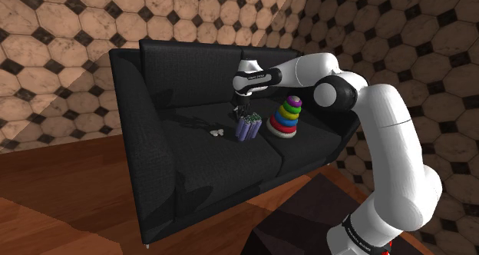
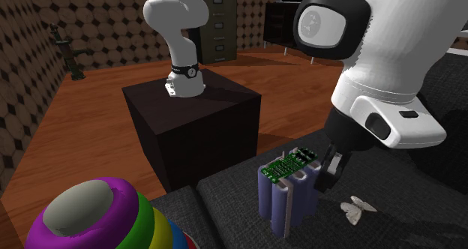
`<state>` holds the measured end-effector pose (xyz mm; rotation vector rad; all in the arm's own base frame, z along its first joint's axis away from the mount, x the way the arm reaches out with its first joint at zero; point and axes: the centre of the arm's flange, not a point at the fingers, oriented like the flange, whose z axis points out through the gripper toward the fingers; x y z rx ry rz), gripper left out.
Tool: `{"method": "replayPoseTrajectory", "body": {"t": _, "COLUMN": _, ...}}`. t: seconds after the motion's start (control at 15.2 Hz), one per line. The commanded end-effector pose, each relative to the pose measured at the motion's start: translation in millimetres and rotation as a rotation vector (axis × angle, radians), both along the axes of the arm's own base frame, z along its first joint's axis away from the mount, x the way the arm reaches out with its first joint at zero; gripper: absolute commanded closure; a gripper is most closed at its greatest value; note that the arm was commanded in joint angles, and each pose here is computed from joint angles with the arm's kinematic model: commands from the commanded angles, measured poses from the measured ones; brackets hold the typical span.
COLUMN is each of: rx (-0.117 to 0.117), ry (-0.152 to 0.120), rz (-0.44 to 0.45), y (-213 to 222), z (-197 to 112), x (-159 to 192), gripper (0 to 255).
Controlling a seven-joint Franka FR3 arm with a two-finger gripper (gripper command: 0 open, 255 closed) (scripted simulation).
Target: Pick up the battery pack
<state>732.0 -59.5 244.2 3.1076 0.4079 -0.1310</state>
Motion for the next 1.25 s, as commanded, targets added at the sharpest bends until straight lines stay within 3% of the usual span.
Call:
{"method": "replayPoseTrajectory", "body": {"t": 0.0, "rx": 0.0, "ry": 0.002, "rz": 0.0, "y": 0.0, "z": -0.9, "x": -0.3, "gripper": 255}}
{"method": "replayPoseTrajectory", "body": {"t": 1.19, "rx": 0.0, "ry": 0.002, "rz": 0.0, "y": -0.3, "z": 79.1, "x": -0.1, "gripper": 255}}
